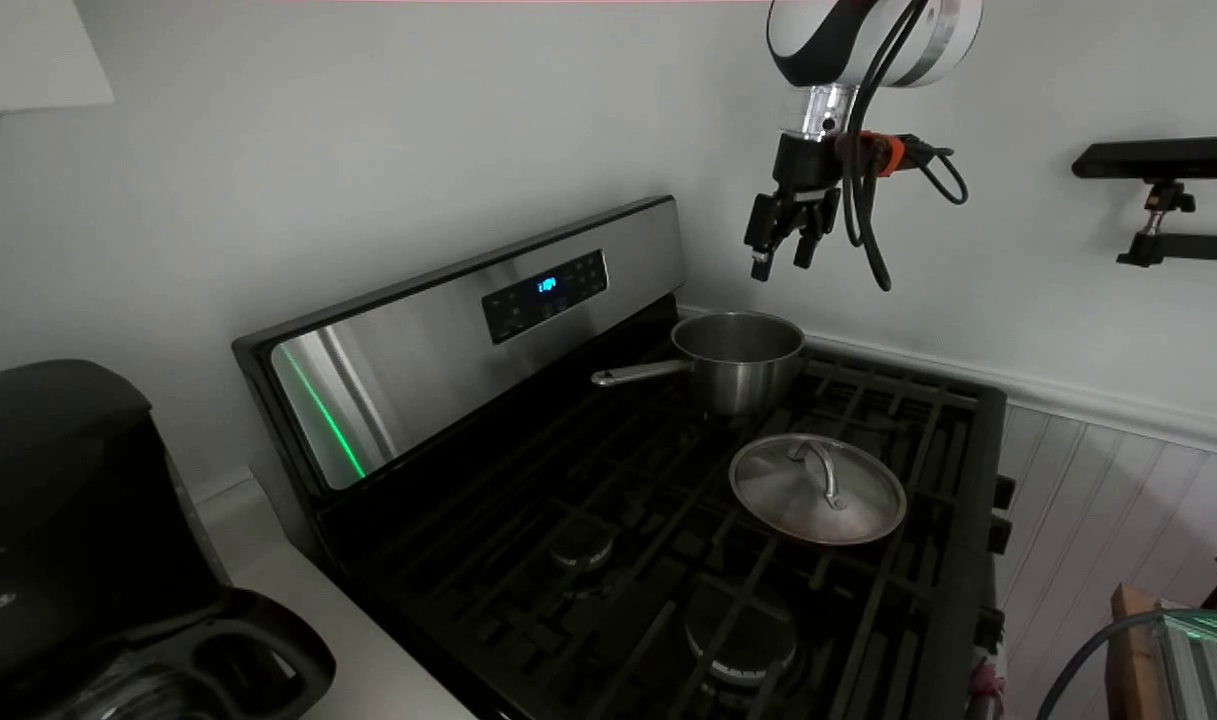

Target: Remove the lid from the pot, put it on the stove and move the pot to the right

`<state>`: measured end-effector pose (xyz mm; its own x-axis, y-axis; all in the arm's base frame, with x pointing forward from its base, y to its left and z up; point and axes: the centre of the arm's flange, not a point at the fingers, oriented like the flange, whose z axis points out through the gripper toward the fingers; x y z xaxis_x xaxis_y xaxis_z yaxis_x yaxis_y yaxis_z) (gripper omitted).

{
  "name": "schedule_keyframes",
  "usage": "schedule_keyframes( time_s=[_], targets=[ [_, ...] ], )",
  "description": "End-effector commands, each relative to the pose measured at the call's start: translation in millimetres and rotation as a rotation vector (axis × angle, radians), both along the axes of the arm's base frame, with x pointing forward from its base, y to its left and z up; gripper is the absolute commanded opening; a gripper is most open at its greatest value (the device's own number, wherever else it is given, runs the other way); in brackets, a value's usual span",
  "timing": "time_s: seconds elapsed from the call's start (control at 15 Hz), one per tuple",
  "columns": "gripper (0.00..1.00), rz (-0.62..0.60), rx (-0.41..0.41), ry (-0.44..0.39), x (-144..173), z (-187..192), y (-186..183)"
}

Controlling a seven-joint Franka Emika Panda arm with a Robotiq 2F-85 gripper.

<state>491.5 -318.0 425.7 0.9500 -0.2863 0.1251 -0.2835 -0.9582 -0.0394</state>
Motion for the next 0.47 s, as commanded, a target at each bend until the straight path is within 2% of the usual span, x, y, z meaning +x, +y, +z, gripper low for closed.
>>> schedule_keyframes(
  time_s=[0.0, 0.4],
  targets=[
    [1.00, -0.005, 0.001, -0.001, -2.0, -0.8, 1.9],
    [1.00, -0.011, 0.002, -0.004, -5.3, -0.6, 3.8]
  ],
)
